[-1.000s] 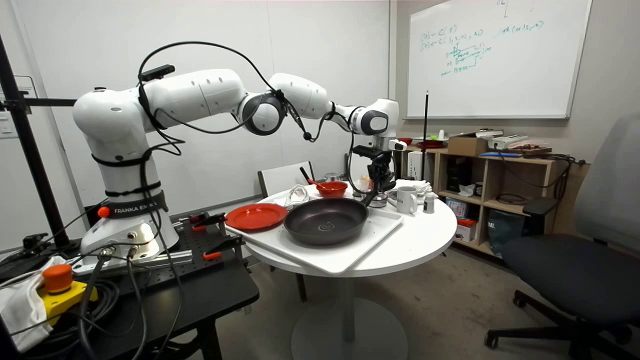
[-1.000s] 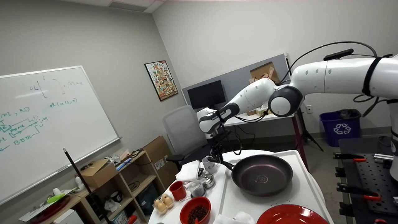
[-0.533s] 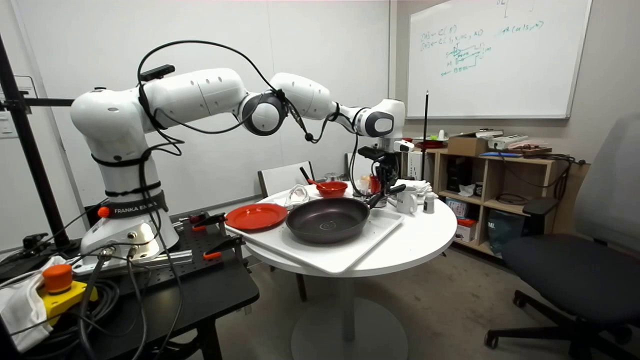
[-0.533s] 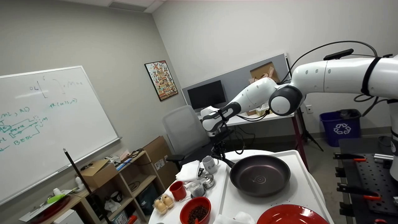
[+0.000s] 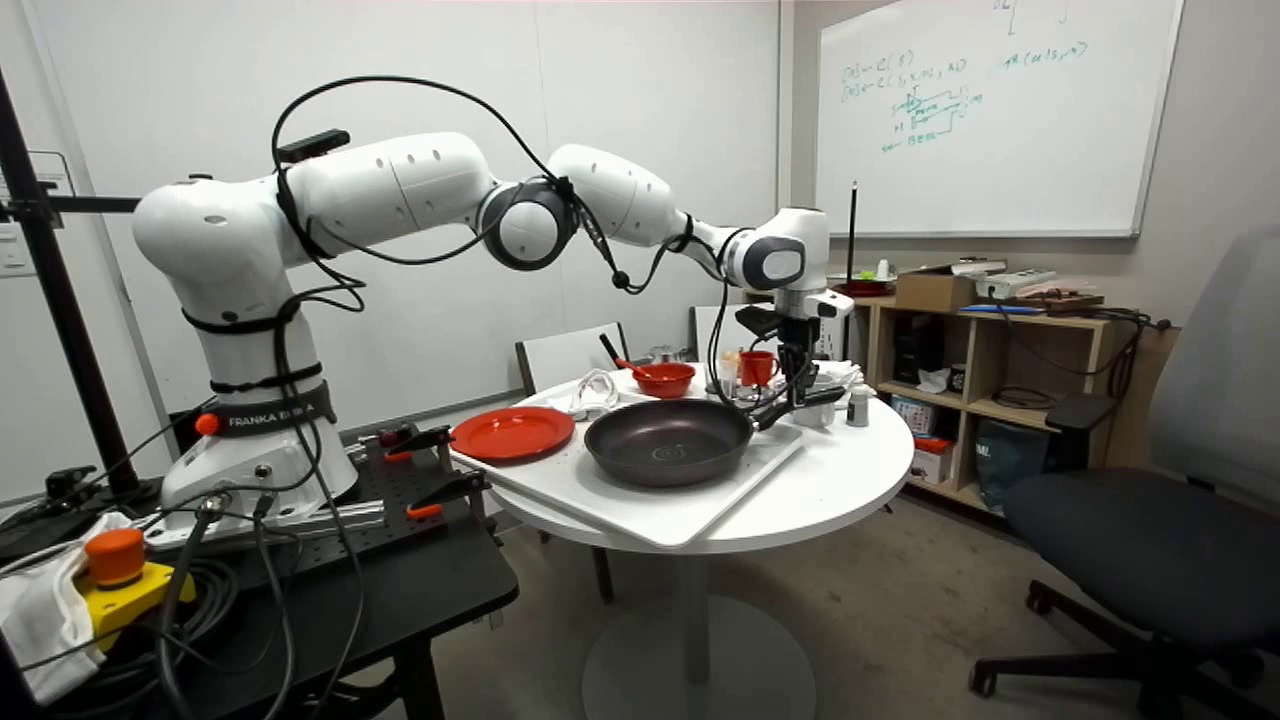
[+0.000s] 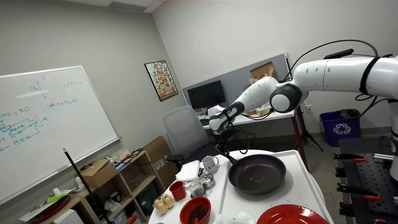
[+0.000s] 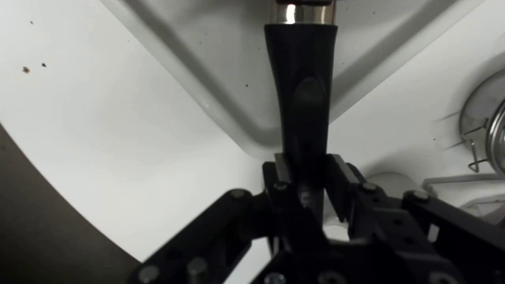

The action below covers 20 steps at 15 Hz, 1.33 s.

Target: Twist the pan handle 90 degrees

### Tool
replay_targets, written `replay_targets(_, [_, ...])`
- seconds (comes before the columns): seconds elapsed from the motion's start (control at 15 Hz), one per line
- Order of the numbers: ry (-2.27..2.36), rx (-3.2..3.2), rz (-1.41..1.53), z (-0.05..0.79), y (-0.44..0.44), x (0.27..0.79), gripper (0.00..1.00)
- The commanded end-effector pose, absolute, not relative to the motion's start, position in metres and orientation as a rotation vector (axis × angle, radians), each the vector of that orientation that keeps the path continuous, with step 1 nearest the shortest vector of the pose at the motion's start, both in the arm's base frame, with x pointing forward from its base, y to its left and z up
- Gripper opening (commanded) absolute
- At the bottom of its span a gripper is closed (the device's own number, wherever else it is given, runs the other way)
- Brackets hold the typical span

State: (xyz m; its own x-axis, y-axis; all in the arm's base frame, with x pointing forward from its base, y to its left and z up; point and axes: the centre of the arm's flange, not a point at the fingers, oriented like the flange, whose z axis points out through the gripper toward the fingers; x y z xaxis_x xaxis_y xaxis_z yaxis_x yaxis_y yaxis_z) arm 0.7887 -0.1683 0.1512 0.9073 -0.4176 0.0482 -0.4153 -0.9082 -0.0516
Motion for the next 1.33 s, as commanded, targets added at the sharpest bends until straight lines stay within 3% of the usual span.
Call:
replay_targets(0.0, [0.815,-2.999,-0.166,0.161,-0.174,0.713,0.07])
replay_targets(0.53, [0.981,-2.937,-0.313,0.152,-0.204,0.694,0.07])
replay_targets(1.27, [0.809,-2.941,-0.313,0.166,-0.205,0.639,0.07])
